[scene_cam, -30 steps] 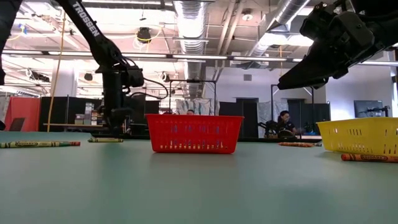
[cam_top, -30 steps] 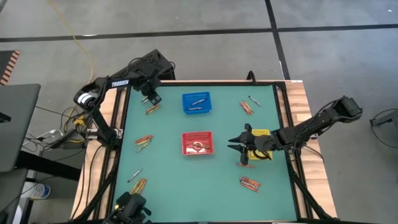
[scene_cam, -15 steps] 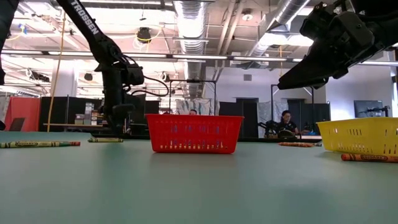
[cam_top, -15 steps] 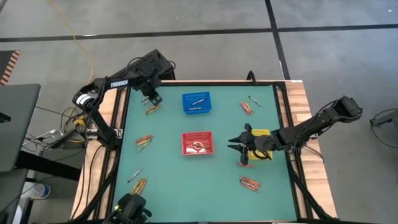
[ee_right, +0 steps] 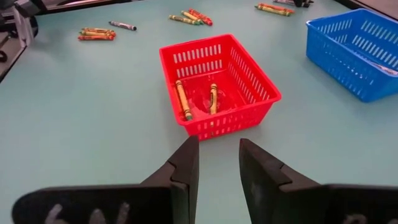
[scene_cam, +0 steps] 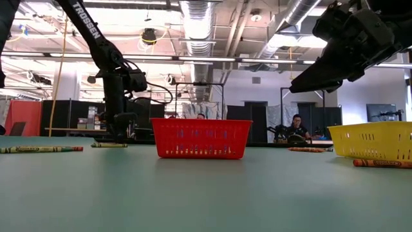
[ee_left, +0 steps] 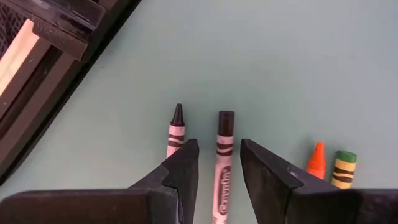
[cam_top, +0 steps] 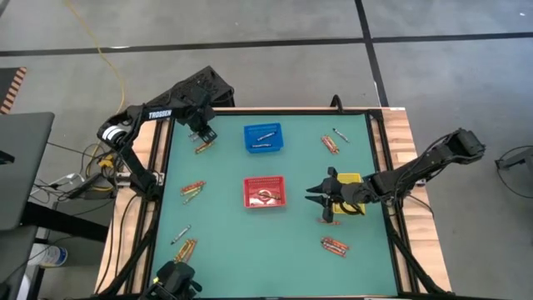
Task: Sort crayons
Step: Put the black crayon into the blue bin
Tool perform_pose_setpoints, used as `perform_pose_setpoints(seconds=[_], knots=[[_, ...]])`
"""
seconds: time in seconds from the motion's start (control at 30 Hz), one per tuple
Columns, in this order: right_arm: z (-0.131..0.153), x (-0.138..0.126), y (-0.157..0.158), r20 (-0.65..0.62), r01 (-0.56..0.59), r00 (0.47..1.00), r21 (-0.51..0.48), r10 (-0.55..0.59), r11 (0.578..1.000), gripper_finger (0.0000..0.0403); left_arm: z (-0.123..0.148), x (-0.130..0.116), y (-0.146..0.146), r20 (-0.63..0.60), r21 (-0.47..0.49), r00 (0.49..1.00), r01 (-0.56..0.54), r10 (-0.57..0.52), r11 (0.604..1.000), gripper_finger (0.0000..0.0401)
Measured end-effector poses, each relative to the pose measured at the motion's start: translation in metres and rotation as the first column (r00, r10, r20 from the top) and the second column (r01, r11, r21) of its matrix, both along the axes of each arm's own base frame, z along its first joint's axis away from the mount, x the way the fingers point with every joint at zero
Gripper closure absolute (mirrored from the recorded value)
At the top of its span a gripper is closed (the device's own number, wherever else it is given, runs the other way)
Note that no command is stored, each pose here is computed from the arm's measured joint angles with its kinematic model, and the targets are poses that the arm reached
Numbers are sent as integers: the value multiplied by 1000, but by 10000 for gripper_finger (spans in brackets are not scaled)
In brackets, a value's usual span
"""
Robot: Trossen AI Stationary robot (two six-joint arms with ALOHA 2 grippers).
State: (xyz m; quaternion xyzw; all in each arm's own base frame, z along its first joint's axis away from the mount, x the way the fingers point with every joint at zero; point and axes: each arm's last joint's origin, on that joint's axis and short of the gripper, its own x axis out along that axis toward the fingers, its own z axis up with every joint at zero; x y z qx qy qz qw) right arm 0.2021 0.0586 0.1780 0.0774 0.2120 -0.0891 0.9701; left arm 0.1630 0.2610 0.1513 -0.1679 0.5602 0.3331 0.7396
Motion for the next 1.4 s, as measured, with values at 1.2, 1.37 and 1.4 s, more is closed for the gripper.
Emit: perform_pose_setpoints(seconds=[1.2, 1.37, 1.4], knots=[[0, 1, -2, 7, 27, 1000, 37, -27, 999, 294, 48, 79, -17, 385, 34, 866, 333, -319, 942, 389], [0, 2, -6, 7, 46, 999, 38, -47, 998, 294, 71, 121, -41, 420, 169, 772, 450, -477, 877, 389], [0, 2, -6, 7, 49, 999, 38, -49, 998, 294, 76, 128, -46, 417, 200, 753, 470, -509, 860, 389]])
